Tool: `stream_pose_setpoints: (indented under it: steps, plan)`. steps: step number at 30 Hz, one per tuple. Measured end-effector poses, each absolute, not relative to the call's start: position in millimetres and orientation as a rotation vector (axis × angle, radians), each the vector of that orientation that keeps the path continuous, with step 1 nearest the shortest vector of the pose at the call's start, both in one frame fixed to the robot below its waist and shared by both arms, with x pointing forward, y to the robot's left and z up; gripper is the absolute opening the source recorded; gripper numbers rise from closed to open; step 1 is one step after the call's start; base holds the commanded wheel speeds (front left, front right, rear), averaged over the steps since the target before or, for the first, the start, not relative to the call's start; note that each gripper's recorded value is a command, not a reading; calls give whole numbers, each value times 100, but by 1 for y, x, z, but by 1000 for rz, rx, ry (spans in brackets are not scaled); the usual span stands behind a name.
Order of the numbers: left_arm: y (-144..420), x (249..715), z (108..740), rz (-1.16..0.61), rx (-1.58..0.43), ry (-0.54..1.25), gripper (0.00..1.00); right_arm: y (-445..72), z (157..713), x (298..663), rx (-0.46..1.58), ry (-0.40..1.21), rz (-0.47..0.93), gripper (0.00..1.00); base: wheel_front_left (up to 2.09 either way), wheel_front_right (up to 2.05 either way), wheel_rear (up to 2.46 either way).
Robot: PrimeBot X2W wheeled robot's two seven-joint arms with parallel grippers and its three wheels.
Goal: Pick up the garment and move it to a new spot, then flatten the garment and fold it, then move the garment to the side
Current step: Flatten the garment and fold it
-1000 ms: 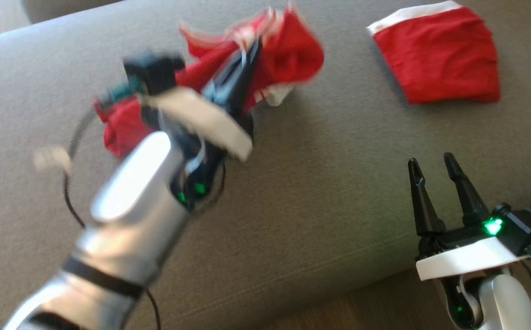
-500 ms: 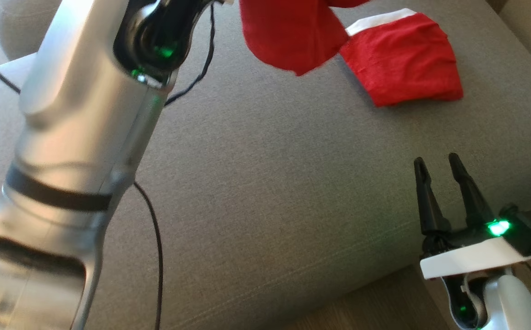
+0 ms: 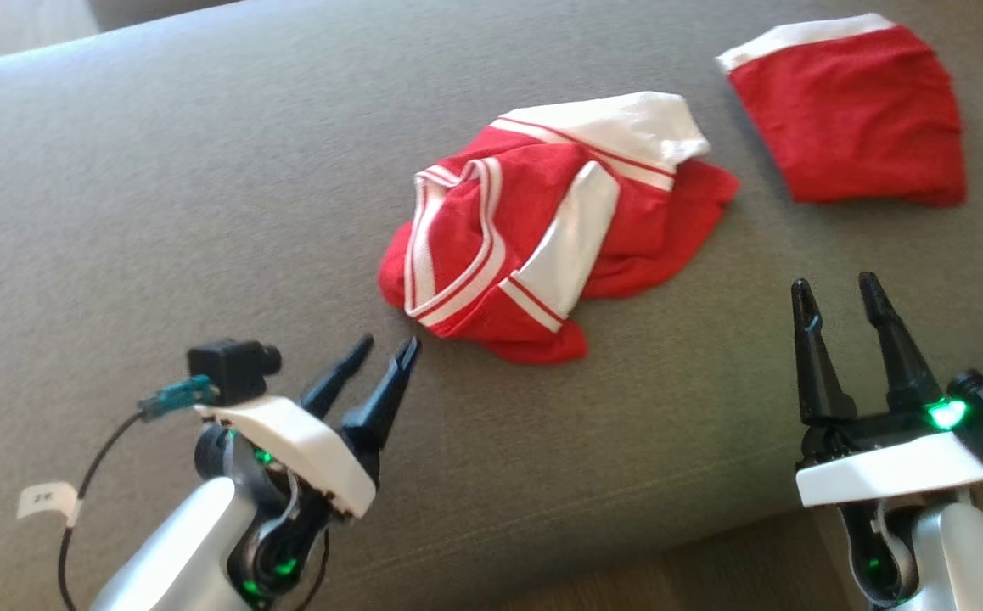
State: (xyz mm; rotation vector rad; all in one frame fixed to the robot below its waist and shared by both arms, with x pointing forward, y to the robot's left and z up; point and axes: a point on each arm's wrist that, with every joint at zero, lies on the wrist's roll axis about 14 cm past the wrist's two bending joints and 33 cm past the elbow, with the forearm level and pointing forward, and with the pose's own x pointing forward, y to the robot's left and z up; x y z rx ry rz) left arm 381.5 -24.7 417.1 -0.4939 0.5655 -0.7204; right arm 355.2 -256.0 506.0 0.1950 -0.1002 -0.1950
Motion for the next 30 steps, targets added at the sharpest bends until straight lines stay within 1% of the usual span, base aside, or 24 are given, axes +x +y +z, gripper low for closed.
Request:
stream_pose_setpoints:
  steps: [1, 3, 5, 7, 10, 13, 15, 20, 25, 30]
  plan:
    - [-18, 390, 433, -684, -527, 478, 100, -251, 503, 362, 188, -91, -177, 100, 0, 0, 0]
    - [-5, 402, 448, -627, -550, 387, 100, -243, 501, 369, 188, -85, -151, 100, 0, 0, 0]
    - [12, 412, 455, -546, -569, 323, 100, -235, 501, 376, 188, -84, -122, 100, 0, 0, 0]
    - [18, 415, 459, -510, -587, 300, 100, -227, 502, 383, 190, -91, -98, 100, 0, 0, 0]
    - [7, 410, 454, -520, -607, 343, 100, -222, 501, 388, 192, -88, -81, 100, 0, 0, 0]
    - [-18, 402, 450, -591, -626, 409, 100, -222, 498, 388, 184, -77, -80, 100, 0, 0, 0]
    - [-28, 405, 453, -620, -629, 408, 100, -223, 496, 388, 178, -70, -85, 100, 0, 0, 0]
    - [-32, 417, 445, -619, -594, 428, 100, -231, 492, 384, 167, -59, -108, 100, 0, 0, 0]
    - [-39, 409, 430, -632, -560, 504, 100, -236, 493, 381, 163, -59, -124, 100, 0, 0, 0]
    - [-40, 408, 427, -626, -538, 521, 100, -237, 495, 379, 162, -64, -128, 100, 0, 0, 0]
